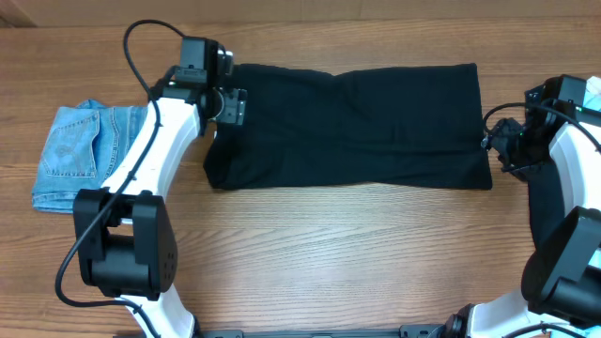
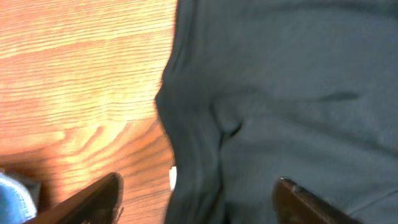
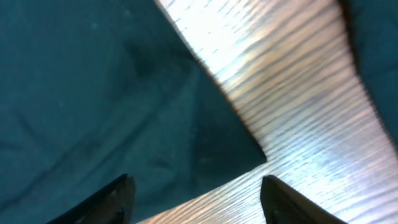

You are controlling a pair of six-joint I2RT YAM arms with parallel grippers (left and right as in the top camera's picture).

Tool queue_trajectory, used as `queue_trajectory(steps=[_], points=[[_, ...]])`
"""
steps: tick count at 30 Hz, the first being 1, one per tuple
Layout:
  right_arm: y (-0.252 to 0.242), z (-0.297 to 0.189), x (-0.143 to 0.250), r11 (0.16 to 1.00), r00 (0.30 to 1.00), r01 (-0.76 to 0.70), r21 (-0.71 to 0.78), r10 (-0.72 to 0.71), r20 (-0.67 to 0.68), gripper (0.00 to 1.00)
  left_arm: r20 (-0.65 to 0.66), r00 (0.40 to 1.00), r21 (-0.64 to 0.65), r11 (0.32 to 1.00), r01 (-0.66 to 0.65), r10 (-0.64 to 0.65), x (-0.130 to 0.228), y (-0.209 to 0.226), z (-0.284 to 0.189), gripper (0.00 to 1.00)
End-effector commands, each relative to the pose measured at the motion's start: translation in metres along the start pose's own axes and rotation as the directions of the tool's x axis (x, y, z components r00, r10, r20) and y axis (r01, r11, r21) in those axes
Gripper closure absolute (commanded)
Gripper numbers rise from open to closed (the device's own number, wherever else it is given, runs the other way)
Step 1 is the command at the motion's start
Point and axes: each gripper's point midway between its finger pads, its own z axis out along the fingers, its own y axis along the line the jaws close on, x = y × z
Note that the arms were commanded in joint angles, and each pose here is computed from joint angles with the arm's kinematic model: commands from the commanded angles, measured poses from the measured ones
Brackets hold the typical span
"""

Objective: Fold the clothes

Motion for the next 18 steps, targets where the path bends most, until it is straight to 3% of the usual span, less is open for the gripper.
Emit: queue_trajectory(steps=[1, 5, 8, 13, 14, 16, 17, 18], points=[[-0.015, 0.001, -0.006, 0.999, 0.999, -0.028, 0.043, 0.028, 0.017, 0.14, -0.104, 0.994, 0.126, 0.991, 0.051, -0.038, 0.021, -0.006, -0.008, 0.17], [-0.025, 0.006, -0.006, 0.997, 0.997, -0.074, 0.016, 0.074, -0.016, 0.13, -0.256, 0.964, 0.330, 0.944, 0.018, 0.071, 0.065, -0.042, -0.022, 0.29], [-0.027, 0.006, 0.000, 0.996, 0.994, -0.092, -0.004, 0.091, -0.051, 0.13, -0.346, 0.930, 0.347, 0.938, 0.004, 0.124, 0.098, -0.050, -0.021, 0.41], [-0.028, 0.005, 0.004, 0.996, 0.994, -0.087, 0.003, 0.087, -0.067, 0.12, -0.418, 0.896, 0.357, 0.934, 0.010, 0.150, 0.144, -0.057, -0.002, 0.48], [-0.028, 0.005, 0.004, 0.996, 0.994, -0.087, 0.002, 0.087, -0.067, 0.12, -0.423, 0.894, 0.357, 0.934, 0.013, 0.150, 0.150, -0.057, 0.001, 0.53], [-0.028, 0.005, 0.003, 0.996, 0.994, -0.086, 0.001, 0.086, -0.065, 0.12, -0.438, 0.888, 0.318, 0.948, 0.006, 0.141, 0.162, -0.050, 0.009, 0.73], [-0.028, 0.006, 0.003, 0.997, 0.994, -0.083, 0.001, 0.083, -0.065, 0.12, -0.456, 0.884, 0.245, 0.969, 0.012, 0.105, 0.164, -0.038, 0.012, 0.90], [-0.027, 0.006, 0.002, 0.998, 0.996, -0.060, -0.002, 0.059, -0.062, 0.13, -0.471, 0.881, 0.159, 0.987, 0.022, 0.056, 0.165, -0.025, 0.014, 0.96]])
